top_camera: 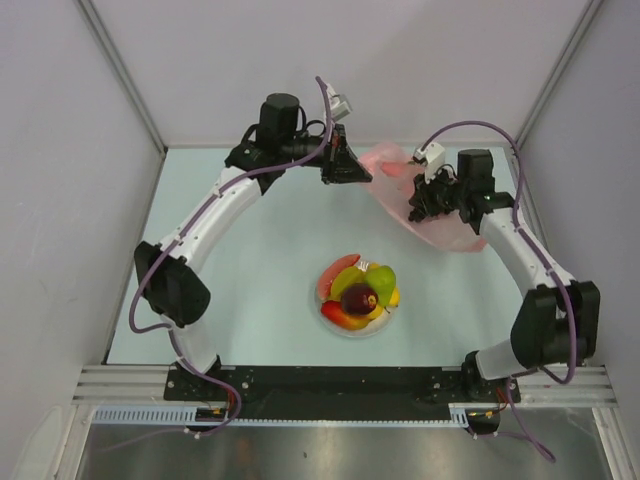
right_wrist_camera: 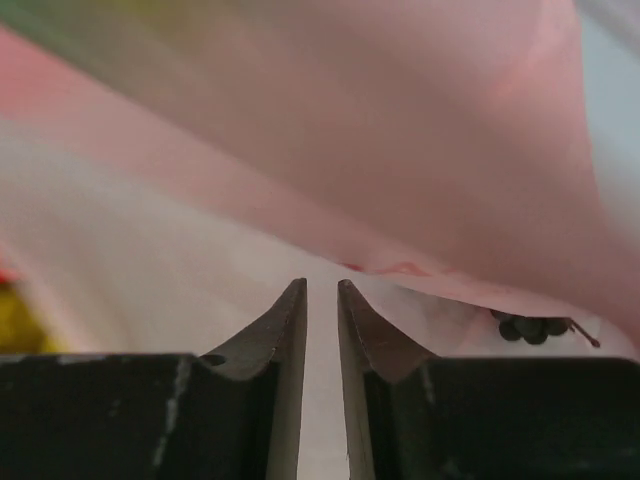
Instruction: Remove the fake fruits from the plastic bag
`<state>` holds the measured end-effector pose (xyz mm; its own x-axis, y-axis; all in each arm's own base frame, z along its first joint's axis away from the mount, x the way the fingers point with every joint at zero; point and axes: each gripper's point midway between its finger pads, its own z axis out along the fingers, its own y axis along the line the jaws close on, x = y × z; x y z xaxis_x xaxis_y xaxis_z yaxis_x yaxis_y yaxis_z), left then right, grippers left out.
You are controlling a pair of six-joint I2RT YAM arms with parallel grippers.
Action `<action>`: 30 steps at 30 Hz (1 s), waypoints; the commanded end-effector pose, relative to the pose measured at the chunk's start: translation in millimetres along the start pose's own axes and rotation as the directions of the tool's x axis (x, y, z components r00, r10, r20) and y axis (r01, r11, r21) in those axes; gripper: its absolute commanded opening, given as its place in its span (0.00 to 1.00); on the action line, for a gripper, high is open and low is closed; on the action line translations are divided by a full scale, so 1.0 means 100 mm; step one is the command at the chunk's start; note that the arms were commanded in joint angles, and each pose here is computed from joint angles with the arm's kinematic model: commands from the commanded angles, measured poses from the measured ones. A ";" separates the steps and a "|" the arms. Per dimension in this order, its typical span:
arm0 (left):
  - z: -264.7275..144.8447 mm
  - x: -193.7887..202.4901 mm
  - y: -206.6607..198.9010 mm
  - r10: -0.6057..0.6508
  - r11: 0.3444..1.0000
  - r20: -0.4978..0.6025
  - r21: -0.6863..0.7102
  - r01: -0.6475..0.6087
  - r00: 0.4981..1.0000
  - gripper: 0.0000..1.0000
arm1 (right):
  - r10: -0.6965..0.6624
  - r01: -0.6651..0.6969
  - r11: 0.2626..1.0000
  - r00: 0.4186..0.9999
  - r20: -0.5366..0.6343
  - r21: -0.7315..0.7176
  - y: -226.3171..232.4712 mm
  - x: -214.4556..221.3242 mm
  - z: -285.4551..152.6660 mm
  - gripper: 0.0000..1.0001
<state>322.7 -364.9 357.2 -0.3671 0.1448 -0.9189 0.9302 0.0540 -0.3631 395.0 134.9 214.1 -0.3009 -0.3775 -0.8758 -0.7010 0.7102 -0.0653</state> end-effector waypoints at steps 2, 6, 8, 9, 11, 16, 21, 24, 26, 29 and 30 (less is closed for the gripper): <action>-0.11 -0.26 -0.35 0.085 0.995 0.052 0.049 -0.087 0.995 0.00 | 0.001 0.007 0.996 0.996 -0.092 0.092 -0.36 0.33 0.24 0.23; -0.05 -0.21 -0.37 0.085 0.994 0.036 0.070 -0.087 0.996 0.00 | 0.073 -0.048 0.981 0.989 -0.130 0.185 -0.63 0.59 0.52 0.44; -0.04 -0.17 -0.36 0.078 0.994 0.024 0.070 -0.080 0.997 0.00 | 0.113 -0.083 0.967 0.987 -0.111 0.242 -0.73 0.60 0.60 0.55; -0.03 -0.13 -0.35 0.081 0.994 0.018 0.073 -0.082 0.997 0.00 | 0.128 -0.098 0.962 0.986 -0.107 0.253 -0.76 0.62 0.63 0.62; -0.01 -0.06 -0.33 0.068 0.995 0.001 0.072 -0.068 0.998 0.00 | 0.156 -0.118 0.954 0.980 -0.120 0.274 -0.80 0.71 0.74 0.64; 0.04 0.06 -0.34 0.068 0.995 -0.025 0.075 -0.066 0.997 0.00 | 0.159 -0.095 0.936 0.973 -0.165 0.340 -0.91 0.95 1.00 0.69; 0.08 0.13 -0.33 0.063 0.996 -0.045 0.073 -0.060 0.997 0.00 | 0.129 -0.037 0.924 0.967 -0.219 0.380 -1.10 1.12 1.23 0.73; 0.07 0.14 -0.31 0.070 0.996 -0.049 0.058 -0.067 0.996 0.01 | 0.102 0.016 0.916 0.957 -0.272 0.400 -1.19 1.26 1.28 0.73; 0.07 0.16 -0.29 0.063 0.997 -0.054 0.040 -0.061 0.997 0.00 | 0.099 0.032 0.903 0.954 -0.282 0.428 -1.25 1.25 1.23 0.73; 0.07 0.19 -0.27 0.056 0.998 -0.059 0.031 -0.054 0.997 0.00 | 0.118 0.017 0.902 0.951 -0.285 0.432 -1.25 1.21 1.14 0.73; 0.07 0.19 -0.26 0.057 0.998 -0.058 0.028 -0.056 0.997 0.00 | 0.122 0.014 0.900 0.952 -0.281 0.436 -1.25 1.17 1.08 0.73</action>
<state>301.8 -372.4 330.8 -0.3732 0.2245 -0.9002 0.9271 0.0548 -0.3707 510.2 87.5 45.8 -0.5479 -0.4461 -0.7077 -0.4226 0.8777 -0.2261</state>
